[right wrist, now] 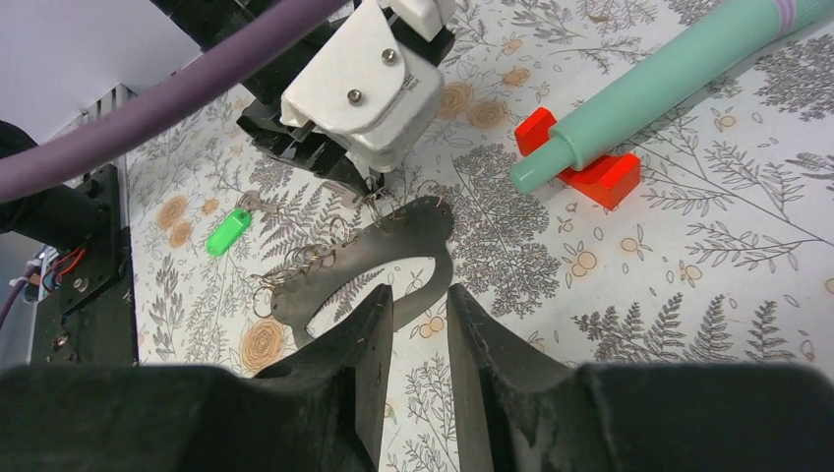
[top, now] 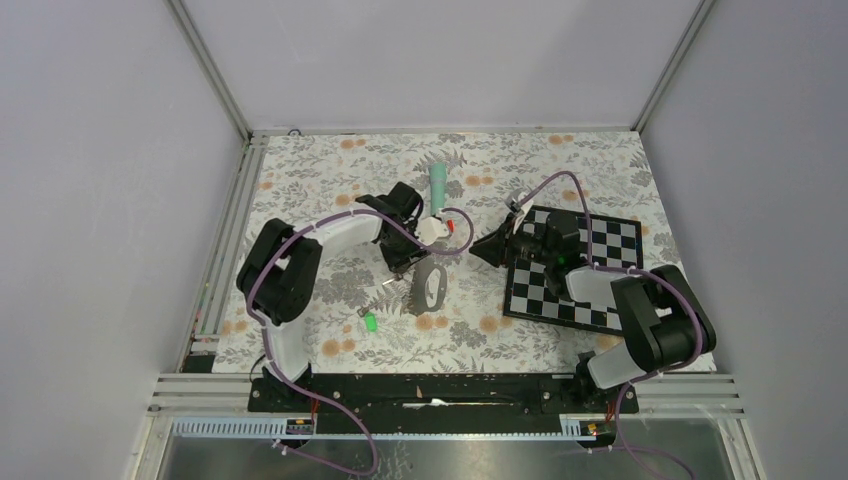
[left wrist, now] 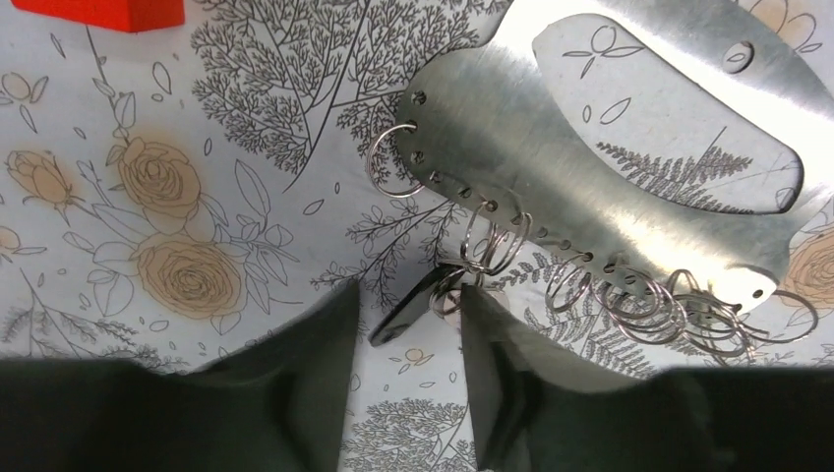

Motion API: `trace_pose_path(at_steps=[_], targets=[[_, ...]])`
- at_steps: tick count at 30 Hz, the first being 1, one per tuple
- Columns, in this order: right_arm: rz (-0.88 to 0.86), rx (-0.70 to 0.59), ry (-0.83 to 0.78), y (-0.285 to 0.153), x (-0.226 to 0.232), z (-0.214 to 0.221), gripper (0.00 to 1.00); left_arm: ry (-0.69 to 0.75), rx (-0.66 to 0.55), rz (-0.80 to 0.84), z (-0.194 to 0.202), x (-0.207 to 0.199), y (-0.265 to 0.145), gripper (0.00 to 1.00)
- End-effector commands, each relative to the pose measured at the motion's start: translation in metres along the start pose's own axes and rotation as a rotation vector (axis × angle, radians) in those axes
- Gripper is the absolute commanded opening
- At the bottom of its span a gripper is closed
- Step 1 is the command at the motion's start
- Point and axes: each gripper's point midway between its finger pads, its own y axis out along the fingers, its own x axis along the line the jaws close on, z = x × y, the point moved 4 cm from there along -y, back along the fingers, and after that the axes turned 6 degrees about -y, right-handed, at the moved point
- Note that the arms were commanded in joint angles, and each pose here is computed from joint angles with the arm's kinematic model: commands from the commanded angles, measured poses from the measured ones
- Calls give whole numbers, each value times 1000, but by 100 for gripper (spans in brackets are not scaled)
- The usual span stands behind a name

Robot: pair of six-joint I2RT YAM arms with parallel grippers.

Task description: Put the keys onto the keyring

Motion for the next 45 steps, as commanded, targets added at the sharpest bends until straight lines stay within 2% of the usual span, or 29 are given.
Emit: trace_pose_path(at_steps=[1, 4, 10, 13, 16, 19, 24, 30, 39, 45], targets=[[17, -55, -95, -6, -2, -25, 35, 6, -53, -87, -8, 17, -26, 53], [22, -62, -140, -9, -2, -31, 38, -9, -124, -106, -9, 20, -44, 75], [17, -42, -226, -14, 1, -45, 52, -65, -262, -175, 1, 28, -80, 98], [-3, -14, -249, -15, 4, -49, 61, -82, -309, -168, 15, 25, -94, 99], [-46, 15, -267, -17, 9, -51, 65, -42, -281, -115, 33, 9, -98, 98], [-108, 27, -297, -18, 18, -53, 67, 11, -265, -50, 48, -9, -98, 93], [-185, 64, -330, -15, 31, -54, 67, 26, -268, 32, 61, -26, -97, 93], [-275, 188, -356, 10, 57, -21, 67, -90, -330, 5, 67, -16, -104, 93], [-346, 382, -321, 54, 91, 28, 62, -461, -427, -130, 89, 45, -124, 93], [-325, 478, -316, 75, 100, 55, 58, -531, -509, -89, 87, 55, -134, 93]])
